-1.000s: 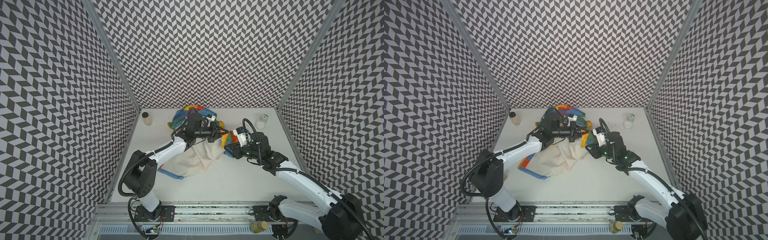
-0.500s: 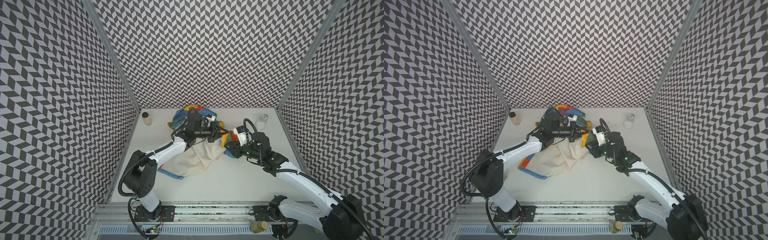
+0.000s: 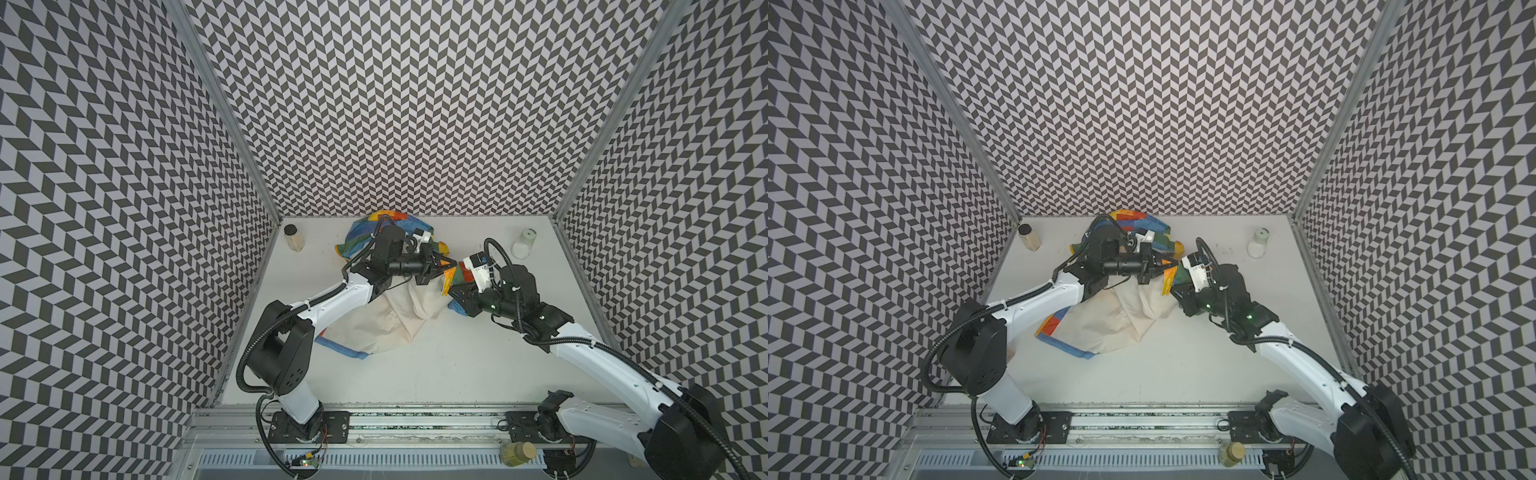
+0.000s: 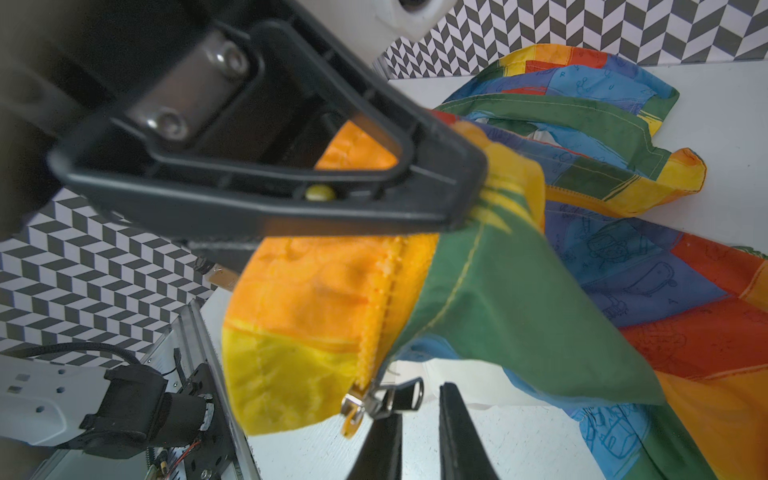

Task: Zip up the jacket

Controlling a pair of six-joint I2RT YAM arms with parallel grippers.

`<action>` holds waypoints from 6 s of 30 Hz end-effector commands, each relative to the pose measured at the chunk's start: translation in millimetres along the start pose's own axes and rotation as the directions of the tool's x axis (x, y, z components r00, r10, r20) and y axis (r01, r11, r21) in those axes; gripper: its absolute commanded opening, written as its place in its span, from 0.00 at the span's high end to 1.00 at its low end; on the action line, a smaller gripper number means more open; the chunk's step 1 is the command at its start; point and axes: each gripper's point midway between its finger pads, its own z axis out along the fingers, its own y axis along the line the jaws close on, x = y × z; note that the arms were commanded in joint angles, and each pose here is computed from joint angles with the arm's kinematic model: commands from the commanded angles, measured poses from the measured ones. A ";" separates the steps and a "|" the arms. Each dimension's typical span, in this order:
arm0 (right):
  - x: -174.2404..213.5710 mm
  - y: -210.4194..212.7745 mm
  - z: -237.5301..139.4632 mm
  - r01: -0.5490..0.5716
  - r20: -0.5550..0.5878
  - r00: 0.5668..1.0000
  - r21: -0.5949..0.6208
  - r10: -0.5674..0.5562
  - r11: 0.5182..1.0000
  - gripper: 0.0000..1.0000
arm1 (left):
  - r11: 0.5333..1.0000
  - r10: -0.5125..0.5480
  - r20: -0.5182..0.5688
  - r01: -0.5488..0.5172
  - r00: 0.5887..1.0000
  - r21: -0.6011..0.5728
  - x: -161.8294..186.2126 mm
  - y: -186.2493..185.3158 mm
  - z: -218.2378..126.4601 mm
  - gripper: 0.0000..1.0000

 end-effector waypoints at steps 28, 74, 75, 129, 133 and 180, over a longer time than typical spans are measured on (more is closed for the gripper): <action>-4.0 3.5 -3.4 0.038 0.034 0.999 -0.005 -0.037 0.999 0.93 | 0.995 0.068 -0.004 -0.068 0.998 0.072 -1.5 -39.7 -2.0 1.00; -43.8 19.2 -23.0 0.285 0.257 0.922 0.060 -0.291 0.957 0.76 | 0.993 0.030 -0.014 -0.028 0.999 0.115 3.9 -58.9 -0.5 1.00; -44.4 19.0 -23.3 0.285 0.259 0.921 0.063 -0.291 0.957 0.76 | 0.993 0.029 -0.014 -0.028 0.999 0.115 3.7 -59.0 -0.9 1.00; -8.7 27.9 -18.3 0.286 0.203 0.937 0.018 -0.284 0.958 1.00 | 0.991 0.026 0.000 -0.026 1.000 0.130 -8.7 -65.5 6.5 1.00; -14.3 17.9 -20.5 0.228 0.180 0.954 0.081 -0.239 0.970 0.95 | 0.992 0.025 -0.002 -0.024 1.000 0.122 -8.9 -58.2 6.2 1.00; 12.7 -109.2 98.7 -0.620 0.111 0.782 0.031 0.613 0.784 0.71 | 0.947 0.010 0.022 -0.017 1.000 0.322 -31.0 -70.6 -55.0 1.00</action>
